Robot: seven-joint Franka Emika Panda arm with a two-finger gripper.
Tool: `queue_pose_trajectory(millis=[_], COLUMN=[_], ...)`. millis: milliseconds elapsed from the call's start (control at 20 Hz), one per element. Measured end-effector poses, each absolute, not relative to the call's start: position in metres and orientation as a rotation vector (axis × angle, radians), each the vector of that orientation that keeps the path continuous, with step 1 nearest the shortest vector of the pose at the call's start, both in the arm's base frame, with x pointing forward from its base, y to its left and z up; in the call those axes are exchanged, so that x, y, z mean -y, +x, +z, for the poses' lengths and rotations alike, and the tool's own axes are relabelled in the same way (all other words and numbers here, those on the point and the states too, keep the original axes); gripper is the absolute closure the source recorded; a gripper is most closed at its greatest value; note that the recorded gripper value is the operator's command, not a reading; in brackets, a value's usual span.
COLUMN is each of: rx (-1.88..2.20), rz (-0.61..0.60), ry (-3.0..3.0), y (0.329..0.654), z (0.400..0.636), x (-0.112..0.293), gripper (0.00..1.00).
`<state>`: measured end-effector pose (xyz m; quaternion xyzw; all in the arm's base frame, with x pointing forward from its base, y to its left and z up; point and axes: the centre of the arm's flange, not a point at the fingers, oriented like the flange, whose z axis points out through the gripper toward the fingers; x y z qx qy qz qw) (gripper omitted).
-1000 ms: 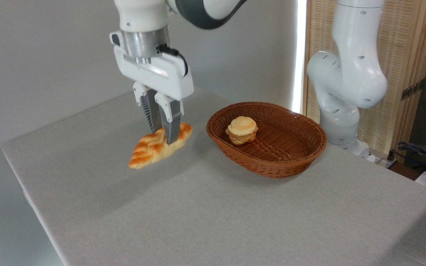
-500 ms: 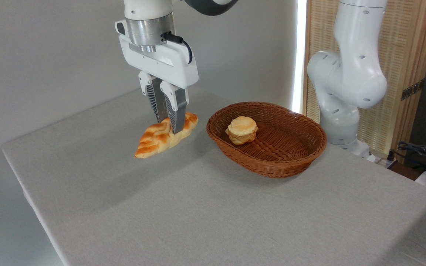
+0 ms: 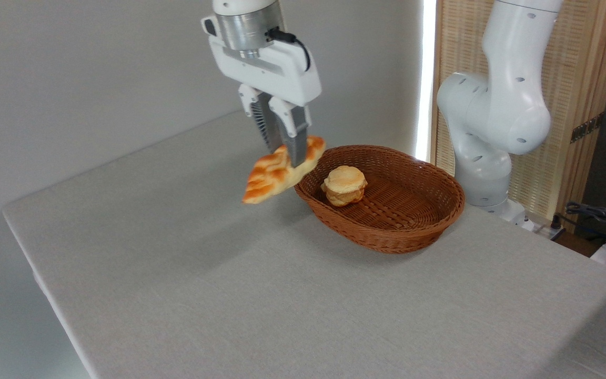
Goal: Put bread into the basket
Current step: 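Lower the roll into the basket beside the round bun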
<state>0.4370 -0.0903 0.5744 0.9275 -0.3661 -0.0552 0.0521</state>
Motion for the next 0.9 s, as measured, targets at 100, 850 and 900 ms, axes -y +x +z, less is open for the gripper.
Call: queue_pose_trajectory(millis=[100,850,900], rx=[1.113,1.229,1.254], rz=[-0.232,-0.712,-0.739], ry=[2.805,2.631,2.615], y=[0.421,0.363,0.360], z=[0.570,0.512,0.505], x=[0.087,0.113,0.121], gripper=[0.51,0.09,0.09])
